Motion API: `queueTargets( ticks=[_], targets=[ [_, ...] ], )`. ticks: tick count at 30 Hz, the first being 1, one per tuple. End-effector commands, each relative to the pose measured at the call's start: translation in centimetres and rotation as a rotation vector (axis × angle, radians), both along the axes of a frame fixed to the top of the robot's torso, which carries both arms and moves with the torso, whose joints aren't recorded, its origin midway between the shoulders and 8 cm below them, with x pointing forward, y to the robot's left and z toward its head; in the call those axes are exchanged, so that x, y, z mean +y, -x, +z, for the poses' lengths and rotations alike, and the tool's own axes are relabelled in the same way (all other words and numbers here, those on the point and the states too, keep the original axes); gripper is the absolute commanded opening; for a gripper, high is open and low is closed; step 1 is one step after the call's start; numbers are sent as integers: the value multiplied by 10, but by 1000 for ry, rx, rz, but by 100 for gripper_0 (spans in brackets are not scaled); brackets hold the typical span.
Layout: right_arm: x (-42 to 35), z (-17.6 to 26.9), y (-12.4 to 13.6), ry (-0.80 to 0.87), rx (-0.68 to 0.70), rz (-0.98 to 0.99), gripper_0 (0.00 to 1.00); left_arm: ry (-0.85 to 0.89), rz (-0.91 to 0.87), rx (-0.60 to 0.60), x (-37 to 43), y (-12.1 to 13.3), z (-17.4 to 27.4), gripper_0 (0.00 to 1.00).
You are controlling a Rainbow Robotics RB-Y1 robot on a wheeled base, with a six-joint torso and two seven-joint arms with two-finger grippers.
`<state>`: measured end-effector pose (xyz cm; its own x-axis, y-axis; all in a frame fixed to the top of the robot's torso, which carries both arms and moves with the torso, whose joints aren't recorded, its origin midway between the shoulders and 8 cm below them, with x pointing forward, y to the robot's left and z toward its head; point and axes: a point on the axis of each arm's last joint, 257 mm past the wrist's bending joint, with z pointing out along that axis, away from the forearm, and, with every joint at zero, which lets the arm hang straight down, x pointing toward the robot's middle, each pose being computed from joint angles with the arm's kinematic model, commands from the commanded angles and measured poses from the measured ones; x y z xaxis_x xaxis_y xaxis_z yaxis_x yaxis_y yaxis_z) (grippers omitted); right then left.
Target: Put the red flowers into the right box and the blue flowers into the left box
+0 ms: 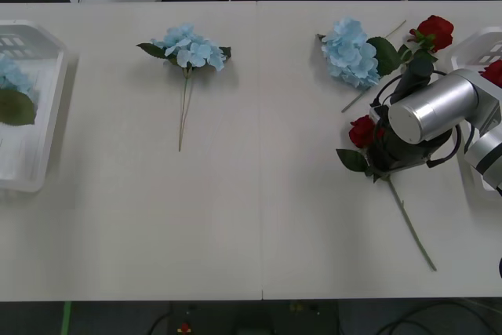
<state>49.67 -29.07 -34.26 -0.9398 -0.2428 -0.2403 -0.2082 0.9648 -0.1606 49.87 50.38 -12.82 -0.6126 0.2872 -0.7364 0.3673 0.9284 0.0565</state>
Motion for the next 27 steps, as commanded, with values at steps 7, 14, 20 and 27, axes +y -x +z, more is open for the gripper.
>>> queueTargets(
  ticks=[7,14,20,27],
  targets=[
    [15,-5,-3,-38,-3,27,63,270,-18,38,-175,-69,10,100],
    [17,-9,-5,-51,-8,29,63,268,-39,49,-265,-113,-2,100],
    [16,-10,-6,-54,-9,29,0,224,-32,80,-310,-141,-22,100],
    [18,-6,-9,-65,-15,25,0,167,-13,143,-343,-151,-51,100]
  ],
)
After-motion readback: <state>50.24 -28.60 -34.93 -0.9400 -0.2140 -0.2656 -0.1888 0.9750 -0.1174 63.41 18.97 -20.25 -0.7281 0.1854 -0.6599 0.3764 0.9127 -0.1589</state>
